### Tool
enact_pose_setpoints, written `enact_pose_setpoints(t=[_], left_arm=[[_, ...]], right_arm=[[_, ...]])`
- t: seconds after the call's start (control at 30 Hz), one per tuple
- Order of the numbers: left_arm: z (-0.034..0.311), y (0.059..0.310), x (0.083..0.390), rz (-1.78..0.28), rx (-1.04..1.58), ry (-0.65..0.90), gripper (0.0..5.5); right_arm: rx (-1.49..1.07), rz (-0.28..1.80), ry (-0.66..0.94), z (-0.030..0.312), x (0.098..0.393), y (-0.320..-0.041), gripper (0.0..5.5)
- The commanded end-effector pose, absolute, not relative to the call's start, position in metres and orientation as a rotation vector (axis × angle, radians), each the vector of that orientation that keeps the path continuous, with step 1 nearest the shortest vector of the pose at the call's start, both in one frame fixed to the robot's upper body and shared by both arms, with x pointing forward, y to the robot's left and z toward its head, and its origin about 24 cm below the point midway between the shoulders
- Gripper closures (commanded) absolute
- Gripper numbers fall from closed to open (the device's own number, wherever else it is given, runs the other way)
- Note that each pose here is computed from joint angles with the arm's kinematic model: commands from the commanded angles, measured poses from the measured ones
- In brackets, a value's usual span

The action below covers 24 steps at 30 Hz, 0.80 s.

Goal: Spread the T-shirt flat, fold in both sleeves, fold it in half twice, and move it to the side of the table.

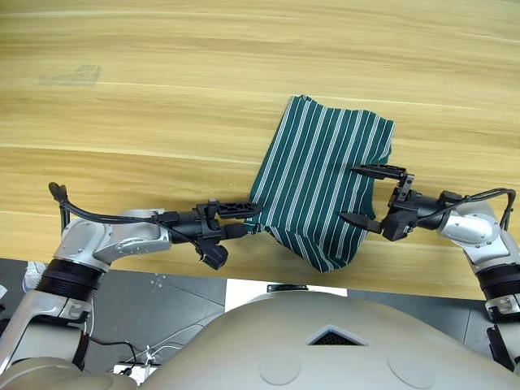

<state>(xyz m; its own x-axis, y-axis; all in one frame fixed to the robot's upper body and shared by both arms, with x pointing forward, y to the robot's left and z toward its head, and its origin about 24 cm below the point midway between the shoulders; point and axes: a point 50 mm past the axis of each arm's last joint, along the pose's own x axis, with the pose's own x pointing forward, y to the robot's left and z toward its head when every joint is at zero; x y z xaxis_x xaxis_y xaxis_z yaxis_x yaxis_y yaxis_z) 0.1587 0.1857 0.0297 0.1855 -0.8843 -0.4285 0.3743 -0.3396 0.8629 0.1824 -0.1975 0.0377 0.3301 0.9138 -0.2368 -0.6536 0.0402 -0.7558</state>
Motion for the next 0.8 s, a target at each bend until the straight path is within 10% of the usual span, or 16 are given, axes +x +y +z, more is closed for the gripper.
enact_pose_setpoints(t=[0.03, 0.37, 0.8], left_arm=[[0.006, 0.199, 0.145, -1.572, 1.425, -0.378, 2.3], [0.005, 0.202, 0.14, -1.566, 1.422, -0.363, 4.2], [0.012, 0.19, 0.137, -1.527, 1.331, -0.369, 5.45]], right_arm=[[-0.866, 1.253, -0.378, 0.044, 0.166, -0.209, 0.1], [-0.929, 1.433, -0.266, 0.036, 0.119, -0.245, 0.1], [-0.951, 1.481, -0.313, 0.015, 0.132, -0.21, 0.1]])
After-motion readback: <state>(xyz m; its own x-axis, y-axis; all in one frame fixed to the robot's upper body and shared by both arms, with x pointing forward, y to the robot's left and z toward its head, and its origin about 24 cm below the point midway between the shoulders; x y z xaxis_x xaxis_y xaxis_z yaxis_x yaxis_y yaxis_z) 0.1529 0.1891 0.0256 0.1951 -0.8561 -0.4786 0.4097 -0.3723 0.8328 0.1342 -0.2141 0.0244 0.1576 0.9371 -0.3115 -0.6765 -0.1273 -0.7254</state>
